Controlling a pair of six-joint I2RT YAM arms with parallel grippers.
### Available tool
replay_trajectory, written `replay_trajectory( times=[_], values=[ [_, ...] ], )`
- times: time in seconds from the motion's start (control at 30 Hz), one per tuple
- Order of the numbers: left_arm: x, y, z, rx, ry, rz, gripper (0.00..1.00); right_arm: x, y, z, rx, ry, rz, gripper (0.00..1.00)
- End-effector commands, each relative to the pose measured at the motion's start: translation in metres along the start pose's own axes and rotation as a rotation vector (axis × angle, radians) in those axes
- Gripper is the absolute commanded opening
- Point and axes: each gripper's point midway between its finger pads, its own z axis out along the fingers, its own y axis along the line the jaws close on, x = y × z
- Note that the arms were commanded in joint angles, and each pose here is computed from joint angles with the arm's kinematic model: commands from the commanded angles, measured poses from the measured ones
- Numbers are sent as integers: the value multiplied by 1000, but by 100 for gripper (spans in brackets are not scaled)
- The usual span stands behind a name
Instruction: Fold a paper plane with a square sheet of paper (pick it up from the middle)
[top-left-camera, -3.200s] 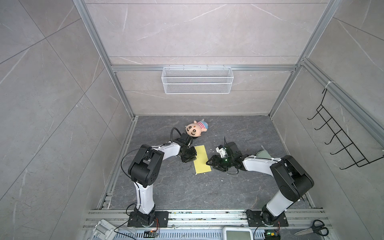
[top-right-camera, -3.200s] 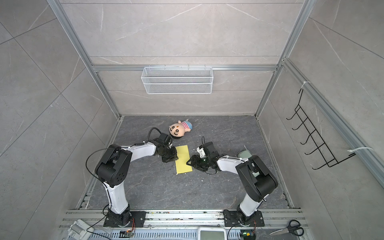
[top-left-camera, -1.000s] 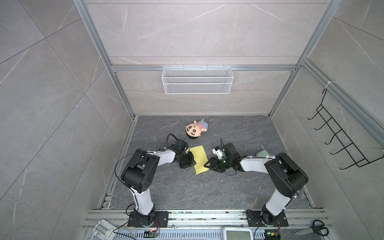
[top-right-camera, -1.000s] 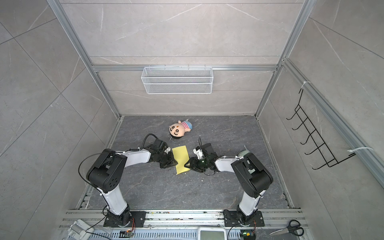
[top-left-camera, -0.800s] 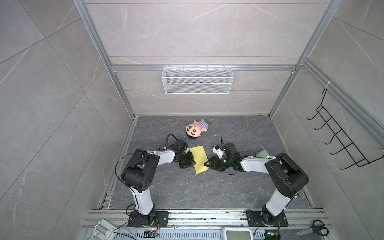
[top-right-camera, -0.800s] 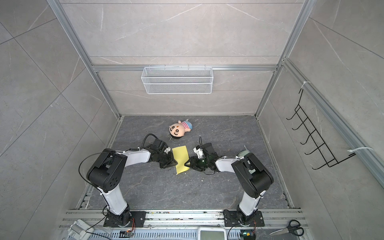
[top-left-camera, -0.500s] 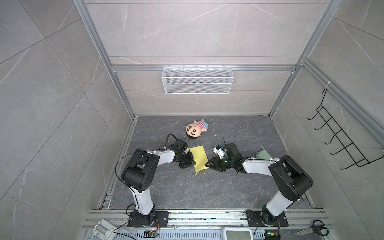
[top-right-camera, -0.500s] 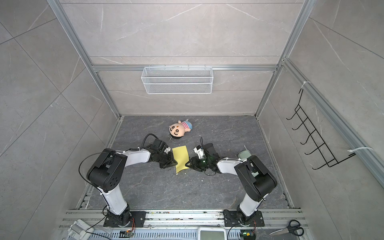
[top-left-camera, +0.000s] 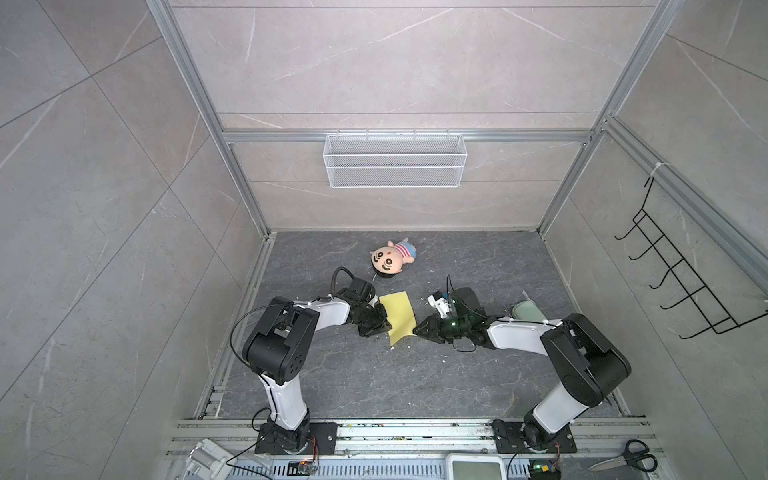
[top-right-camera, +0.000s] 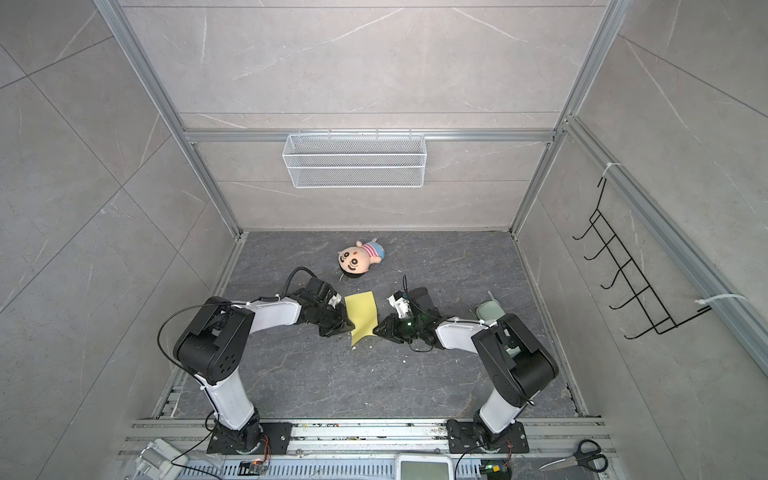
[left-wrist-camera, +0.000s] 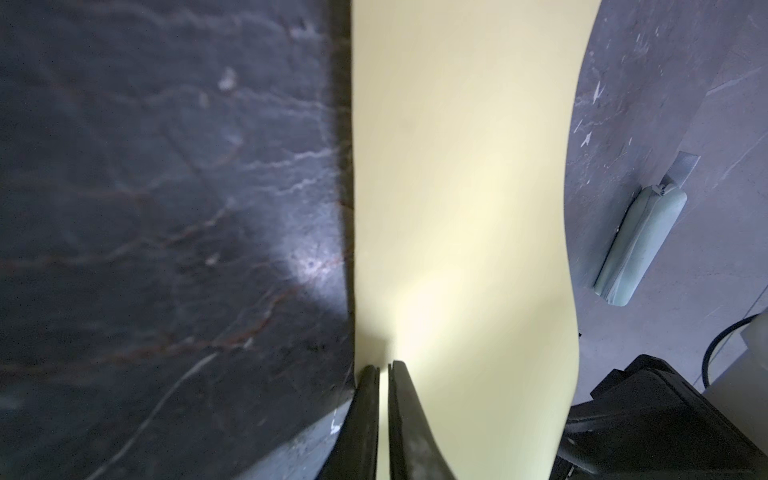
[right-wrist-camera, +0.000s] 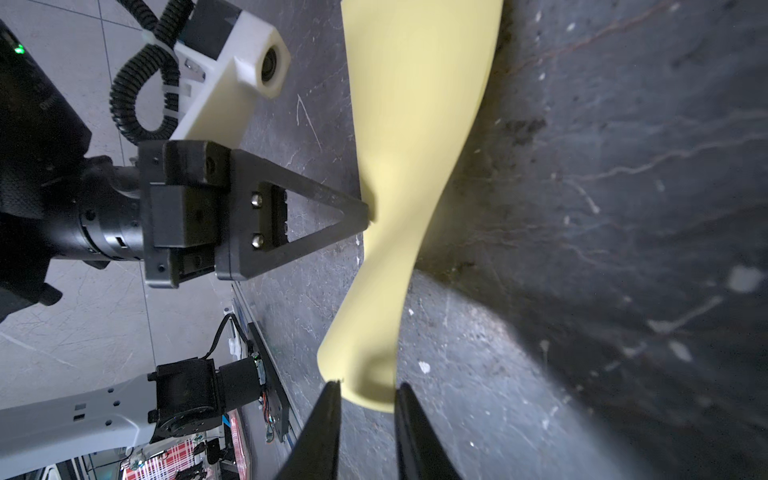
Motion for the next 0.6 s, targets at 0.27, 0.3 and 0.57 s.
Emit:
replay_trajectory(
  times=[0.27,0.3,0.57],
  values=[
    [18,62,9,-231,45,-62,12,-4,3,-7,11,-28,-27,20],
    [18,62,9,-232,43,-60,12,-2,-1,-7,30,-25,-20,20],
    [16,60,8,-232,42,-54,12,0,-9,-11,81,-31,-11,18]
  ],
)
